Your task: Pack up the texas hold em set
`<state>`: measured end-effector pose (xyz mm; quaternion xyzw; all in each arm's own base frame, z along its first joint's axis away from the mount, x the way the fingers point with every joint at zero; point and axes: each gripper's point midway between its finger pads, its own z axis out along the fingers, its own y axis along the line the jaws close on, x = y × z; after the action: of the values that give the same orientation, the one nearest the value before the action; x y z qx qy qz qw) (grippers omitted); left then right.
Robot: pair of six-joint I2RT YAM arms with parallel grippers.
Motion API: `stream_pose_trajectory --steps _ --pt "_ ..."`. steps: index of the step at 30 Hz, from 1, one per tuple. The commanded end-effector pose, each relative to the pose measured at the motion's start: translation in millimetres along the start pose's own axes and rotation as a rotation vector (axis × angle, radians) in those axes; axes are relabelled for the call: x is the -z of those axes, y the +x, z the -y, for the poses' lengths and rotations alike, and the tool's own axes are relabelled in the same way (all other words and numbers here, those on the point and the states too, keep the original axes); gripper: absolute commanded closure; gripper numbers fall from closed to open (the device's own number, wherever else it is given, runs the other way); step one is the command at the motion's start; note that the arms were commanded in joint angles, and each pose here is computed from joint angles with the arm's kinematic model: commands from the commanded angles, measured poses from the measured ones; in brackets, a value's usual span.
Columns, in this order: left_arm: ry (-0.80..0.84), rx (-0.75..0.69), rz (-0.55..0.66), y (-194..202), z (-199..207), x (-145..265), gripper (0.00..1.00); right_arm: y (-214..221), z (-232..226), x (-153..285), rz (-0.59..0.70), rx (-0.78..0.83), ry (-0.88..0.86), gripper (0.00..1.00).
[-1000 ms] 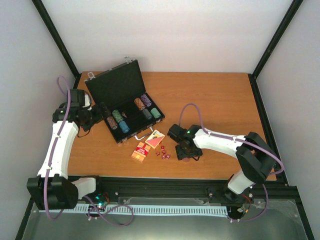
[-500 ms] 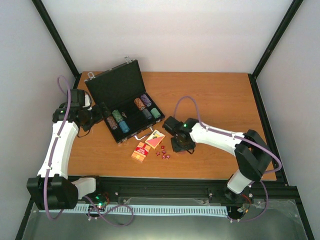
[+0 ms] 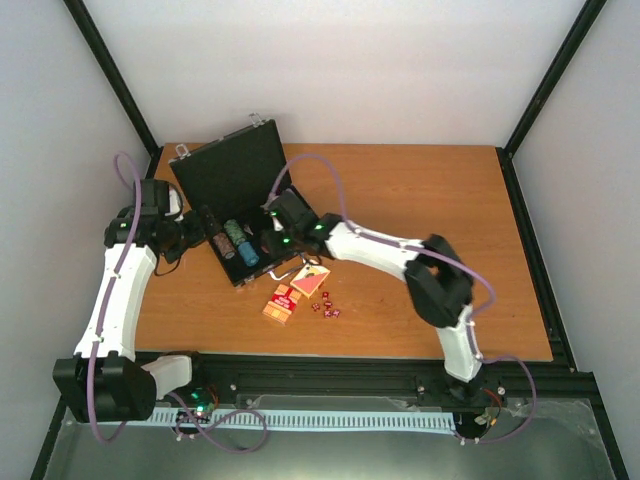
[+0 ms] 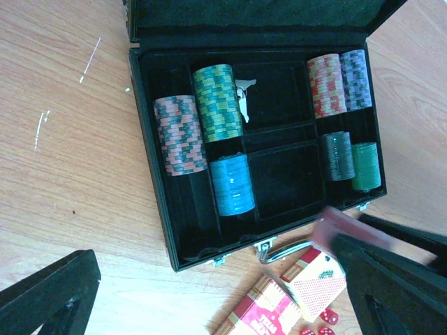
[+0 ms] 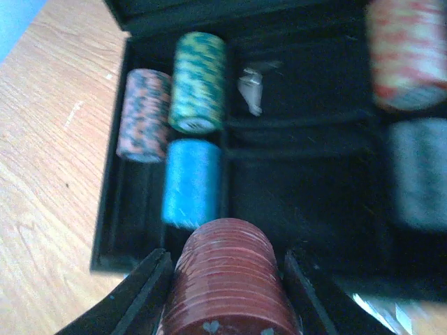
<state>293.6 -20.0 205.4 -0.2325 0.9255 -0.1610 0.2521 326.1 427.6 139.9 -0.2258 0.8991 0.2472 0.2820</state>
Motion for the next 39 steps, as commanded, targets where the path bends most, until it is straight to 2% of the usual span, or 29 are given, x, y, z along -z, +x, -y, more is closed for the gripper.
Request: stream_pose_trajectory --steps 1,4,21,33,35,39 --pt "-0.003 -0.028 0.013 -3 2 5 0.00 -43 -70 -30 0.158 0.169 -0.169 0.96" --pt "0.009 -0.029 0.024 -7 6 7 0.00 -40 -81 -55 0.156 0.171 -0.189 0.96" --pt "0.013 -0.040 0.025 -5 7 11 0.00 9 -92 -123 0.054 0.137 -0.194 0.97" --pt "0.012 -0.035 0.022 1 3 8 0.00 14 -53 -161 0.167 0.143 0.051 0.97" --pt "0.010 -0.034 0.021 3 2 8 0.00 16 -50 -167 0.171 0.134 0.061 0.94" --pt "0.008 -0.035 0.015 5 0 7 0.00 23 -48 -176 0.141 0.132 0.069 0.75"
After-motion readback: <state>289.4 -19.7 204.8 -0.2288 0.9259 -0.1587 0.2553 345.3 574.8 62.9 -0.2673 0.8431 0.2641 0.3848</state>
